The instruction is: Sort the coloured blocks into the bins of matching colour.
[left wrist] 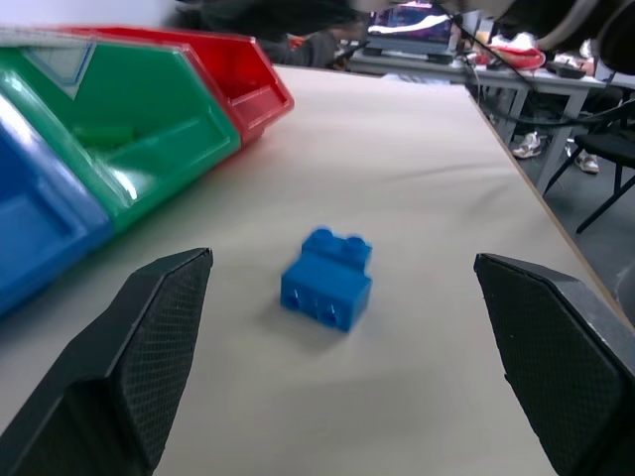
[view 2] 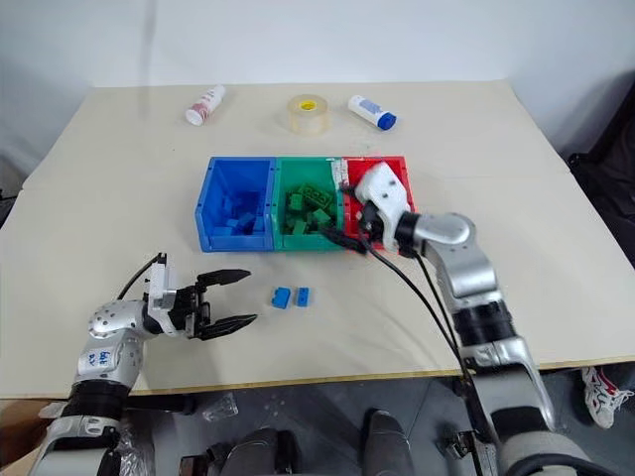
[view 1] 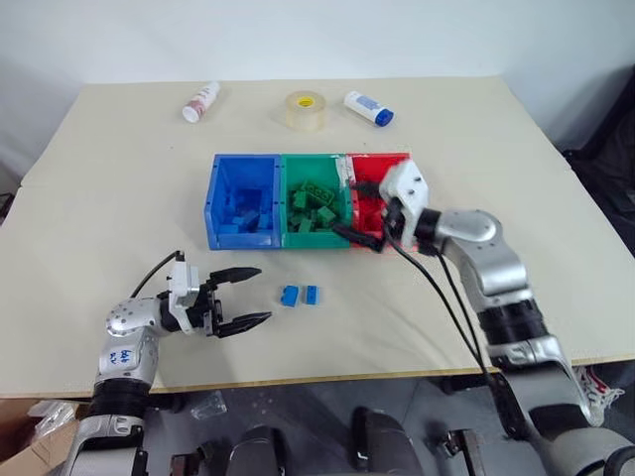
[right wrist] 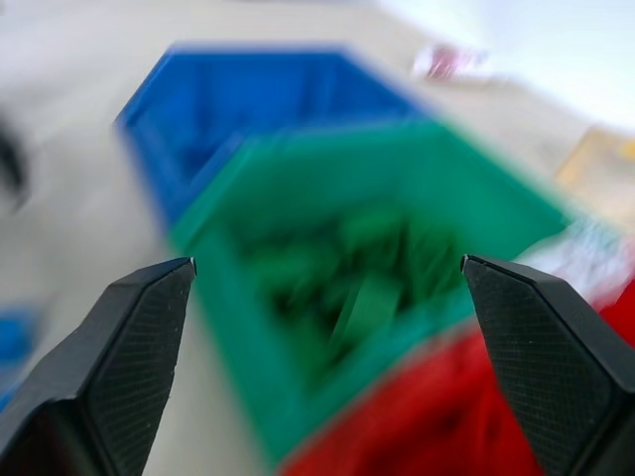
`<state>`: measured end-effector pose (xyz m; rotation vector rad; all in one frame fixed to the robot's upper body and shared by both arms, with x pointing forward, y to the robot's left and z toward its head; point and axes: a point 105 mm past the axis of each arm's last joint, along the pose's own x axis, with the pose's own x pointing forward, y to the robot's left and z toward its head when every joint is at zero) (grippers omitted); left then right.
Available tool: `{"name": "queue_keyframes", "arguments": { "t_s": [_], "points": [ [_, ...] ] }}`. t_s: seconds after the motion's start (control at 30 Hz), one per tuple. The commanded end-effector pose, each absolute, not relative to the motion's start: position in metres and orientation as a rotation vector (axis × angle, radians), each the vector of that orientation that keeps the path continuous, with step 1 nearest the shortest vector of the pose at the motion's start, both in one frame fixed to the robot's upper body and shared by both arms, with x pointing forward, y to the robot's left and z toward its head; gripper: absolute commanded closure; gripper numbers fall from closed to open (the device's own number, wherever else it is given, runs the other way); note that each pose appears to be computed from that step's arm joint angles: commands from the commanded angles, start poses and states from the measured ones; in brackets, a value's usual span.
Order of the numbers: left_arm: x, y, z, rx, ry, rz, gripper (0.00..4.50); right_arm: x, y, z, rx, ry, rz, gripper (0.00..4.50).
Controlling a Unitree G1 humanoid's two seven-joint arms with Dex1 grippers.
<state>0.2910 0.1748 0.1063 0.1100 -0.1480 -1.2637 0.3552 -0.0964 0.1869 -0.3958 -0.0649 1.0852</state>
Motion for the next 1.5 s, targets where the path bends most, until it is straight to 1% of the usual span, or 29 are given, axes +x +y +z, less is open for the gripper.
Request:
{"name": "queue_keyframes", "arguments": {
  "t_s": [0.03, 0.17, 0.27, 0.37, 0.5, 0.6, 0.7, 0.83, 0.93, 1.03, 1.13, 1.27, 1.33, 1.43, 1.5],
  "points": [
    [0.286, 0.178, 0.112, 0.139, -0.164, -1.269, 0.0, 0.323, -0.112, 0.192, -0.421, -0.07, 1.191, 0.02],
    [0.28, 0.189, 0.112, 0.162, -0.138, -1.243, 0.0, 0.299, -0.139, 0.174, -0.43, 0.025, 1.251, 0.02],
    [0.273, 0.201, 0.112, 0.181, -0.109, -1.207, 0.0, 0.29, -0.155, 0.165, -0.433, 0.072, 1.259, 0.02],
    [0.256, 0.222, 0.11, 0.202, -0.064, -1.154, 0.0, 0.283, -0.17, 0.159, -0.42, 0.116, 1.258, 0.02],
    [0.236, 0.238, 0.106, 0.207, -0.002, -1.119, 0.0, 0.278, -0.175, 0.158, -0.412, 0.123, 1.277, 0.02],
    [0.231, 0.242, 0.108, 0.223, 0.01, -1.082, 0.0, 0.28, -0.174, 0.16, -0.405, 0.115, 1.28, 0.02],
    [0.23, 0.236, 0.111, 0.233, 0.012, -1.087, 0.0, 0.282, -0.171, 0.161, -0.401, 0.104, 1.289, 0.02],
    [0.237, 0.212, 0.115, 0.267, 0.005, -1.151, 0.0, 0.284, -0.166, 0.163, -0.4, 0.081, 1.311, 0.02],
    [0.251, 0.189, 0.119, 0.28, -0.032, -1.204, 0.0, 0.284, -0.164, 0.168, -0.401, 0.06, 1.311, 0.02],
    [0.269, 0.174, 0.118, 0.303, -0.032, -1.191, 0.0, 0.284, -0.163, 0.171, -0.406, 0.044, 1.293, 0.02],
    [0.279, 0.158, 0.117, 0.316, -0.04, -1.234, 0.0, 0.285, -0.163, 0.171, -0.408, 0.03, 1.268, 0.02],
    [0.3, 0.134, 0.106, 0.402, 0.004, -1.247, 0.0, 0.282, -0.161, 0.169, -0.392, 0.013, 1.227, 0.02],
    [0.31, 0.126, 0.098, 0.446, 0.057, -1.257, 0.0, 0.278, -0.161, 0.167, -0.382, 0.007, 1.203, 0.02],
    [0.313, 0.118, 0.095, 0.465, 0.076, -1.311, 0.0, 0.276, -0.161, 0.165, -0.372, 0.004, 1.177, 0.02],
    [0.316, 0.115, 0.094, 0.463, 0.07, -1.328, 0.39, 0.275, -0.16, 0.164, -0.368, 0.002, 1.166, 0.0]
  ]
}}
